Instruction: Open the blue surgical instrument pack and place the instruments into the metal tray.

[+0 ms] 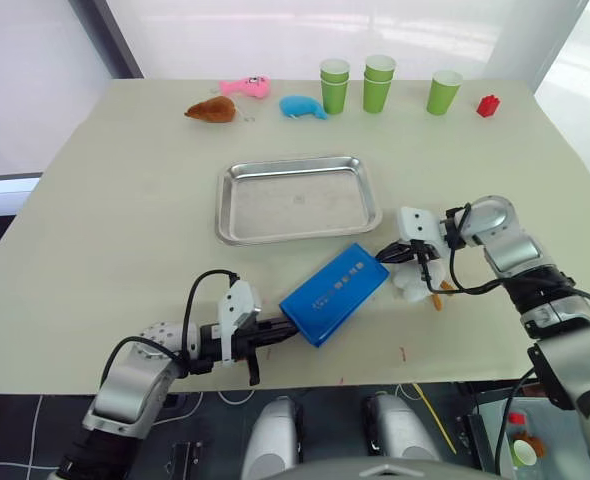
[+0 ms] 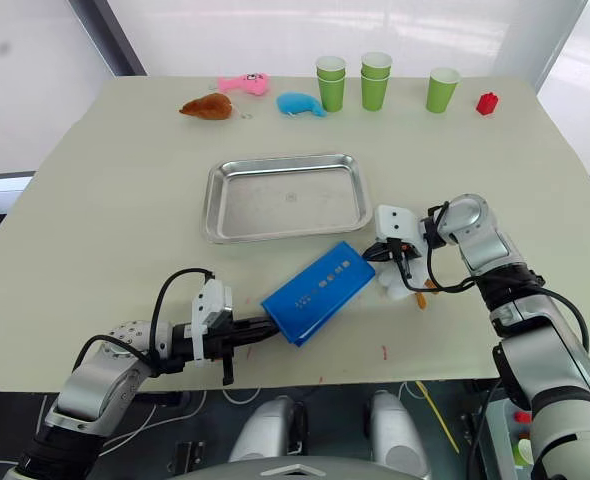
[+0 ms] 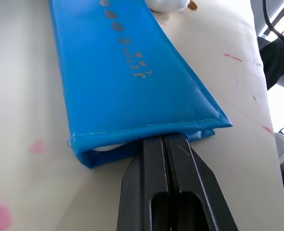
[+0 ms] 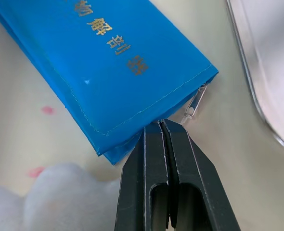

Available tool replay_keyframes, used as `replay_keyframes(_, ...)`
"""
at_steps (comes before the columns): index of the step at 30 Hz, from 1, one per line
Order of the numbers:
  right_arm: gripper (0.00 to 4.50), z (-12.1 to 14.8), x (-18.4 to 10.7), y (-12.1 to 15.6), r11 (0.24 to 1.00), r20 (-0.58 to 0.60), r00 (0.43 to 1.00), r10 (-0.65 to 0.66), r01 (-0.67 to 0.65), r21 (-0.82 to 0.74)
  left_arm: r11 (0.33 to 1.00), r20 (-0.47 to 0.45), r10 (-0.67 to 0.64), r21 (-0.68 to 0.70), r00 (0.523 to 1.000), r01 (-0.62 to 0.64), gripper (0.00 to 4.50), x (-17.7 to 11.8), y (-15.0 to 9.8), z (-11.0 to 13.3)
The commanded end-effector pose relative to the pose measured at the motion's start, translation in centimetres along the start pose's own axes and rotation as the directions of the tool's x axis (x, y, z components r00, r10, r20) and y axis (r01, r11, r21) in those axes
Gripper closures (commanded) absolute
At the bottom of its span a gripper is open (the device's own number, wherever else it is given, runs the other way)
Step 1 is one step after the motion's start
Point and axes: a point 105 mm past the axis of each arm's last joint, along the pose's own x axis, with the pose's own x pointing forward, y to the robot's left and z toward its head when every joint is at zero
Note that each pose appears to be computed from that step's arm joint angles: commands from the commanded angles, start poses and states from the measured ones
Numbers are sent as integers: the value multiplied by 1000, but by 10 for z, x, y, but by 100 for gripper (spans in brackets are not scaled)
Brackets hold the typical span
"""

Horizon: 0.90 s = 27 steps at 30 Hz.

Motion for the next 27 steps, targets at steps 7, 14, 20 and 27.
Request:
replay_keyframes(7, 450, 25, 7, 16, 997, 88, 994, 63, -58, -51, 988, 10, 152, 41, 988, -152, 448, -21, 32, 8)
replay_keyframes(14, 450, 31, 11, 30, 996, 106, 991, 77, -73, -45, 958, 46, 277, 70, 960, -280, 448, -31, 60, 18)
replay_keyframes(20, 450, 38, 18, 40, 997, 132, 988, 74, -70, -35, 950, 40, 298, 85, 954, -300, 448, -35, 66, 18)
replay_keyframes(27, 450, 29, 21, 30, 998, 94, 995, -34, 39, -55, 945, 33, 314, 90, 949, -316, 448, -41, 68, 18)
